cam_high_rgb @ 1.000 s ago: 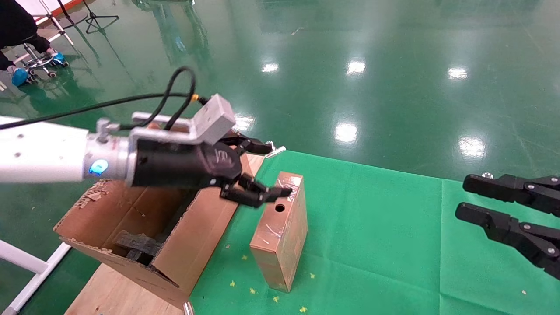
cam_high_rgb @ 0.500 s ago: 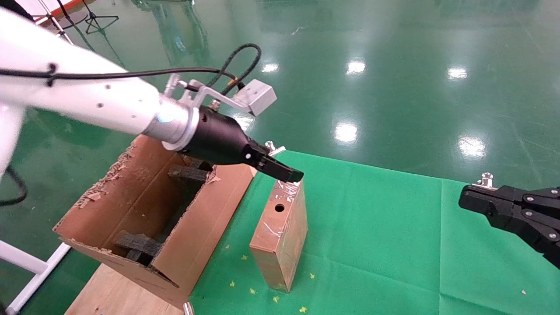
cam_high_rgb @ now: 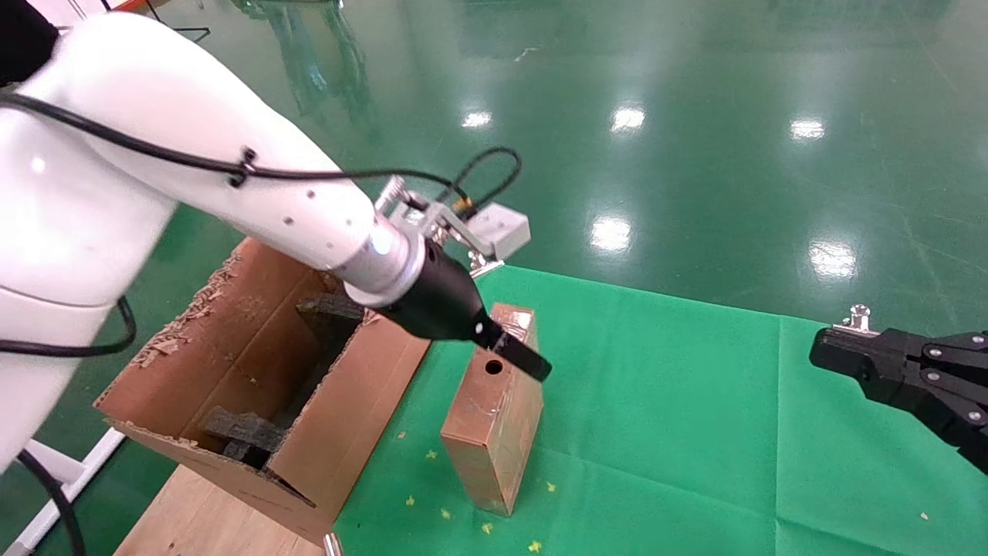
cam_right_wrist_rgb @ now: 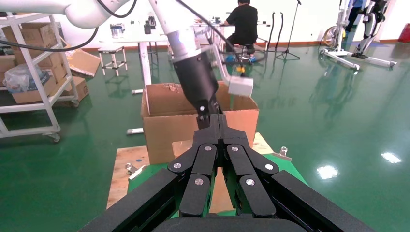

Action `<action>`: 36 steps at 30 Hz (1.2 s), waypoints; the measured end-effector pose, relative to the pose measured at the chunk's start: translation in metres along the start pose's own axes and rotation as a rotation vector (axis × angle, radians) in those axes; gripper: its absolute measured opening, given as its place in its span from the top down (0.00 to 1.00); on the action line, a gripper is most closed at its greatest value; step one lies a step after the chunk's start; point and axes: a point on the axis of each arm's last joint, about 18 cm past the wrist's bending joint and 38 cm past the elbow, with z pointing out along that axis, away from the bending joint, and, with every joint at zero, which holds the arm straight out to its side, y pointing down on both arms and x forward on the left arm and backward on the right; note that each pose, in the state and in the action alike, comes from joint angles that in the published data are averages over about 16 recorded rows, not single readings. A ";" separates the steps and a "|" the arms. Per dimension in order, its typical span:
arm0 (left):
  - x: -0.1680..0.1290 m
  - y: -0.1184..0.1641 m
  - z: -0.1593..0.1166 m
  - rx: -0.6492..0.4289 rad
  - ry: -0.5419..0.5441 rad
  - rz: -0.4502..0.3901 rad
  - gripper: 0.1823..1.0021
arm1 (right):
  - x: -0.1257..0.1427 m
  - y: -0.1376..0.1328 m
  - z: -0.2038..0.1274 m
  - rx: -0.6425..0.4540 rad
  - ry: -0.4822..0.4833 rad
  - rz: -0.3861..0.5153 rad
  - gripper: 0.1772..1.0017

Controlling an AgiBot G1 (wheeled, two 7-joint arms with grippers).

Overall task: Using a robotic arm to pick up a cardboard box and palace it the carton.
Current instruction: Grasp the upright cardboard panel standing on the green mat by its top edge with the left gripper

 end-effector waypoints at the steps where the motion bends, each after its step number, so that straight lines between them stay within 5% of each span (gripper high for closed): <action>1: 0.001 0.001 0.002 -0.009 -0.001 -0.001 0.00 | 0.000 0.000 0.000 0.000 0.000 0.000 0.98; 22: 0.006 0.011 0.018 -0.087 -0.022 -0.011 0.00 | 0.000 0.000 0.000 0.000 0.000 0.000 0.96; 36: 0.007 0.011 0.018 -0.079 -0.015 -0.011 0.10 | 0.000 0.000 0.000 0.000 0.000 0.000 0.73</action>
